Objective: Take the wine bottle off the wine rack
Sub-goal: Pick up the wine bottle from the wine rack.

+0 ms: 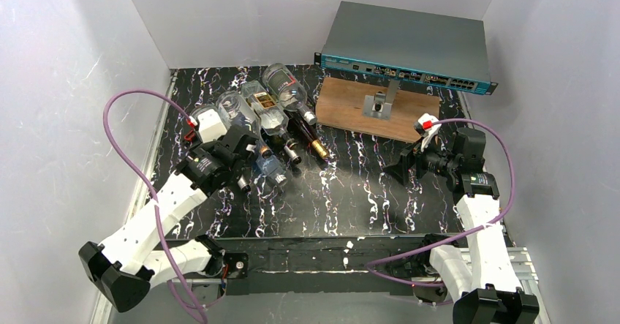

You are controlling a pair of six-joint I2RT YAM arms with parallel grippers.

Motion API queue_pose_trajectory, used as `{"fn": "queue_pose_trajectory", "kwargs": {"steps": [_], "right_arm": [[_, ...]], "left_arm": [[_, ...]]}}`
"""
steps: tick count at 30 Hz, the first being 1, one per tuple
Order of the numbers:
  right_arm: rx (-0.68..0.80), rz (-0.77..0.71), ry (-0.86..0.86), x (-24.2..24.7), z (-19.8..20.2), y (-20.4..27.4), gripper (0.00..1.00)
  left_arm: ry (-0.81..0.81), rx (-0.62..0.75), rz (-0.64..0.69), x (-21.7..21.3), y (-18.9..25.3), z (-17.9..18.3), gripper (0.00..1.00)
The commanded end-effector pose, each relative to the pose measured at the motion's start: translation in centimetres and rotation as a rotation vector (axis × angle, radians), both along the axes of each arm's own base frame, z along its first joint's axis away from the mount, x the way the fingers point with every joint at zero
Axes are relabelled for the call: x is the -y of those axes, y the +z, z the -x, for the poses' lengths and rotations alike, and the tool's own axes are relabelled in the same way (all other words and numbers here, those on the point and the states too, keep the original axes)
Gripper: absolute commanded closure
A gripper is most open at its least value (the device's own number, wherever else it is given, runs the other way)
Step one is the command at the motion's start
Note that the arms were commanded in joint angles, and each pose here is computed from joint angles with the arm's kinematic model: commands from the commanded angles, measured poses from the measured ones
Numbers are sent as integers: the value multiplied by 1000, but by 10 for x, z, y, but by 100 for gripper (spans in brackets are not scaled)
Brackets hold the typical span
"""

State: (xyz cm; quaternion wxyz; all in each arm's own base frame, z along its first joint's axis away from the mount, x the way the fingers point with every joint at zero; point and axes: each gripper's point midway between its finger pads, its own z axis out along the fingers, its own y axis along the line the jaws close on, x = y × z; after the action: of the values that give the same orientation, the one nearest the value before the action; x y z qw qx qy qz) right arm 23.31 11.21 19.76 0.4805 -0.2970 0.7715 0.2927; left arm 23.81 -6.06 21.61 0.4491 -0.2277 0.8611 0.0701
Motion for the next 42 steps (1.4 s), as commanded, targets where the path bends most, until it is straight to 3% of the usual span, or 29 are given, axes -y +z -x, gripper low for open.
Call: {"fn": "queue_pose_trajectory", "kwargs": {"steps": [1, 4, 11, 27, 42], "right_arm": [[66, 10, -1, 2, -6, 9, 0], [64, 10, -1, 2, -6, 8, 0], [59, 13, -2, 2, -6, 6, 0], [53, 14, -3, 2, -6, 3, 0], [58, 16, -6, 3, -7, 4, 0]], "left_arm": [[24, 29, 32, 0, -4, -13, 22], [27, 29, 68, 3, -13, -25, 23], [30, 3, 125, 3, -33, -45, 36], [35, -40, 152, -4, -65, -55, 37], [37, -31, 169, -6, -71, -62, 44]]}}
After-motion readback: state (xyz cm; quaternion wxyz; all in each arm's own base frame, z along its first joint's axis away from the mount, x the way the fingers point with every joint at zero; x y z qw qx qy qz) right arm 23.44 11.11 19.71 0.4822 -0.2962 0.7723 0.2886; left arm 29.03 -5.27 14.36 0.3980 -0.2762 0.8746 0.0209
